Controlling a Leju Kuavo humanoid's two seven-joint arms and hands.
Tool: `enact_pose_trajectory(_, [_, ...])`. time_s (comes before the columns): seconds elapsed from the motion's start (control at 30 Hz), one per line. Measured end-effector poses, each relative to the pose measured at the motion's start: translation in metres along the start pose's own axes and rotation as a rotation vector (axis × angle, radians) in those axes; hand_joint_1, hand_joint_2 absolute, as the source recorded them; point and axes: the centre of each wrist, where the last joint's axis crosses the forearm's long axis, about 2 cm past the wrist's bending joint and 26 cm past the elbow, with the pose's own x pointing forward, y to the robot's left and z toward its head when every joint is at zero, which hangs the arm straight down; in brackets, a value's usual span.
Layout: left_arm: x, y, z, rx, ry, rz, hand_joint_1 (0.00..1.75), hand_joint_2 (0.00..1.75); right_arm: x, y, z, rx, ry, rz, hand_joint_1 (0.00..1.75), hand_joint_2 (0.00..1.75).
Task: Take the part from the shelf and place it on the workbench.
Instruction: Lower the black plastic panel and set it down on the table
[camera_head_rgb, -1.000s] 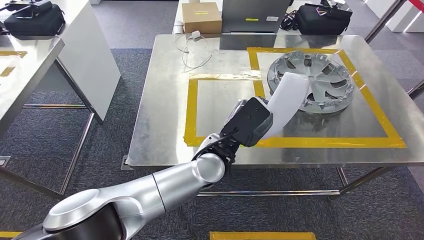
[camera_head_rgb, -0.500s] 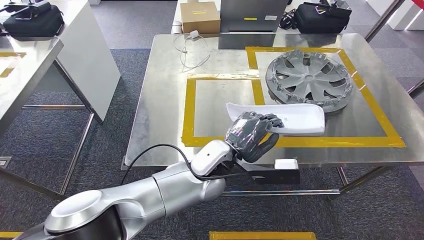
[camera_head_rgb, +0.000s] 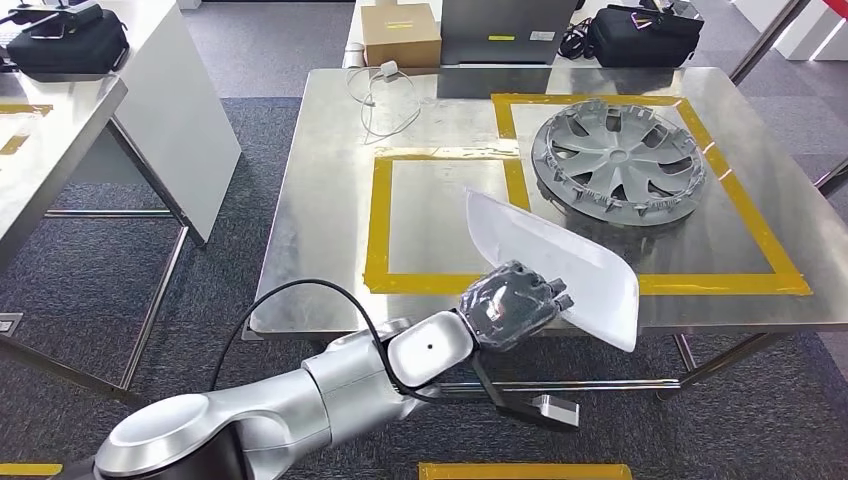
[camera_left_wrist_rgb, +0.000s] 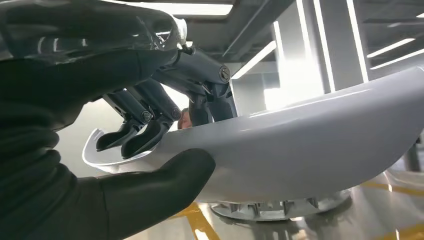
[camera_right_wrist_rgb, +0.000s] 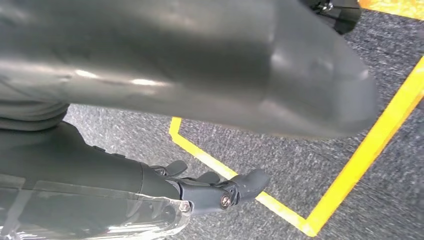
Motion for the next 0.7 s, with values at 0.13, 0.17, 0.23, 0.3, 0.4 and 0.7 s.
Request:
enact_pose_trajectory(0.13, [0.008, -0.006, 0.004, -0.014, -0.034, -0.019, 1.75, 1.75, 0.001, 0.001, 0.000, 0.003, -0.014, 0.003, 0.00, 0.00])
enact_pose_trajectory(0.17, [0.009, -0.007, 0.004, -0.018, -0.037, -0.019, 1.75, 1.75, 0.001, 0.001, 0.000, 0.003, -0.018, 0.004, 0.00, 0.00])
enact_pose_trajectory(0.23, [0.010, -0.009, 0.005, -0.029, -0.037, -0.019, 1.75, 1.75, 0.001, 0.002, 0.001, 0.006, -0.022, 0.005, 0.00, 0.00])
enact_pose_trajectory(0.3, [0.010, -0.010, 0.006, -0.038, -0.026, -0.012, 1.75, 1.75, 0.002, 0.002, 0.001, 0.011, -0.024, 0.009, 0.00, 0.00])
enact_pose_trajectory(0.4, [0.005, -0.013, 0.007, -0.050, 0.012, 0.009, 1.75, 1.75, 0.001, 0.002, 0.000, 0.032, -0.026, 0.022, 0.00, 0.00])
enact_pose_trajectory(0.7, [-0.026, -0.021, 0.014, -0.092, 0.180, 0.052, 1.75, 1.75, -0.004, -0.004, -0.001, 0.066, -0.009, 0.061, 0.00, 0.00])
